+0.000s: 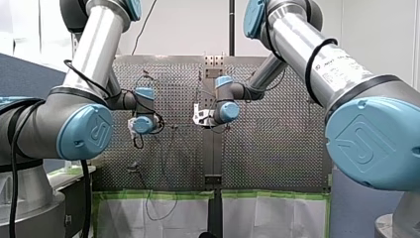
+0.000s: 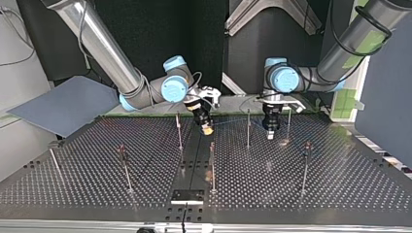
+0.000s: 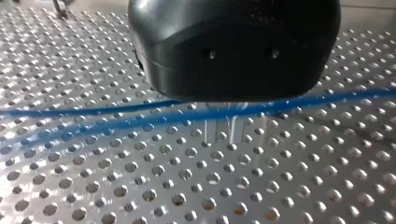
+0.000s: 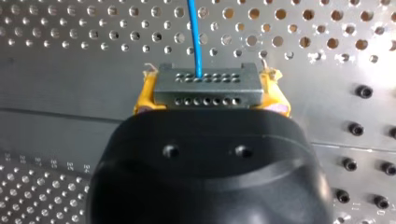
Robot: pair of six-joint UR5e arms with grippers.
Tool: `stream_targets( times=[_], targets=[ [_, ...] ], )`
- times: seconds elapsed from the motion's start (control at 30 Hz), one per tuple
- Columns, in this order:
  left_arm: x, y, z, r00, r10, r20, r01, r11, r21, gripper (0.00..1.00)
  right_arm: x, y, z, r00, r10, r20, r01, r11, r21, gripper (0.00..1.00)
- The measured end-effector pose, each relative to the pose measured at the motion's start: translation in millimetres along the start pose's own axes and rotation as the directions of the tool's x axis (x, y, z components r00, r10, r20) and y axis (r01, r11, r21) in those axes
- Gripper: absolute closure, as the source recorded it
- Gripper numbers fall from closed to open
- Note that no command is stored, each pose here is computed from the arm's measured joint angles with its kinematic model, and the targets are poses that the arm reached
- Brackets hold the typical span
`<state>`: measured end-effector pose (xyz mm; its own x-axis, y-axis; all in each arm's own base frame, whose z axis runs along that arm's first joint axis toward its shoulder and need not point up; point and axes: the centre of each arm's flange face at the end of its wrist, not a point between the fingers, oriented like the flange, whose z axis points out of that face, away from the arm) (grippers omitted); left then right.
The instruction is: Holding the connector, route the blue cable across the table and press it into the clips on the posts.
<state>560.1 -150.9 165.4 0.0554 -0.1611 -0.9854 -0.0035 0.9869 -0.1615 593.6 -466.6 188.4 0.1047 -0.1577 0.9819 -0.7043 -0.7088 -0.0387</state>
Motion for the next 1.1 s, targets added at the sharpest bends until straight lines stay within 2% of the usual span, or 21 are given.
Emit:
stream_targets(
  times=[0.03, 0.07, 0.1, 0.13, 0.3, 0.4, 0.53, 0.57, 0.67, 0.7, 0.77, 0.83, 0.97, 1.1],
  targets=[
    [1, 0.6, -1, 1.0, 0.007, -0.006, -0.007, 1.0, -0.005, 0.26, 0, 0.5, 0.0, 1.0, 0.0, 0.0, 0.0, 1.0, 0.0, 1.0],
    [1, 1.3, -2, 0.9998, 0.017, -0.014, -0.017, 0.9998, -0.012, 0.04, 0, 0.9, 0.1, 1.0, 0.001, 0.0, -0.001, 1.0, -0.001, 1.0],
    [2, 1.6, -2, 0.9995, 0.025, -0.021, -0.025, 0.9996, -0.015, 0.04, 0, 1.3, 0.1, 1.0, 0.001, 0.0, -0.001, 1.0, -0.002, 1.0],
    [3, 1.8, -3, 0.9991, 0.033, -0.028, -0.033, 0.9993, -0.019, 0.0, 0, 2.0, 0.1, 1.0, 0.002, 0.001, -0.002, 1.0, -0.003, 1.0],
    [7, 0.3, -10, 0.9943, 0.08, -0.072, -0.083, 0.9956, -0.044, 0.0, 0, 2.6, 0.0, 1.0, 0.004, 0.002, -0.004, 1.0, -0.005, 1.0],
    [11, -2.0, -17, 0.9881, 0.112, -0.106, -0.118, 0.9917, -0.052, 0.0, 0, 1.8, -0.1, 1.0, 0.004, 0.002, -0.004, 1.0, -0.005, 1.0],
    [20, -5.2, -32, 0.9735, 0.157, -0.166, -0.167, 0.9849, -0.046, 0.0, 0, -0.7, -0.3, 1.0, 0.003, 0.003, -0.003, 1.0, -0.002, 1.0],
    [22, -5.8, -38, 0.9681, 0.171, -0.183, -0.181, 0.9824, -0.044, 0.0, 0, -1.4, -0.4, 1.0, 0.003, 0.003, -0.003, 1.0, 0.0, 1.0],
    [23, -9.3, -52, 0.956, 0.199, -0.216, -0.211, 0.9769, -0.034, 0.0, -1, -2.9, -0.6, 1.0, 0.003, 0.003, -0.003, 1.0, 0.002, 1.0],
    [22, -11.4, -57, 0.9541, 0.203, -0.22, -0.214, 0.9764, -0.029, 0.0, -1, -3.1, -0.6, 1.0, 0.003, 0.003, -0.003, 1.0, 0.002, 1.0],
    [20, -18.3, -66, 0.955, 0.201, -0.218, -0.21, 0.9776, -0.016, 0.0, -1, -3.3, -0.7, 1.0, 0.003, 0.004, -0.003, 1.0, 0.002, 1.0],
    [17, -24.2, -73, 0.9586, 0.193, -0.209, -0.2, 0.9798, -0.012, 0.0, -1, -4.0, -0.9, 1.0, 0.003, 0.005, -0.003, 1.0, 0.003, 1.0],
    [11, -36.2, -90, 0.9678, 0.167, -0.188, -0.172, 0.985, -0.012, 0.0, -2, -6.2, -1.9, 0.9999, 0.003, 0.013, -0.003, 1.0, 0.006, 1.0],
    [11, -46.2, -104, 0.972, 0.141, -0.188, -0.147, 0.989, -0.016, 0.0, -3, -8.6, -2.9, 0.9998, 0.002, 0.02, -0.003, 1.0, 0.009, 1.0]
  ],
)
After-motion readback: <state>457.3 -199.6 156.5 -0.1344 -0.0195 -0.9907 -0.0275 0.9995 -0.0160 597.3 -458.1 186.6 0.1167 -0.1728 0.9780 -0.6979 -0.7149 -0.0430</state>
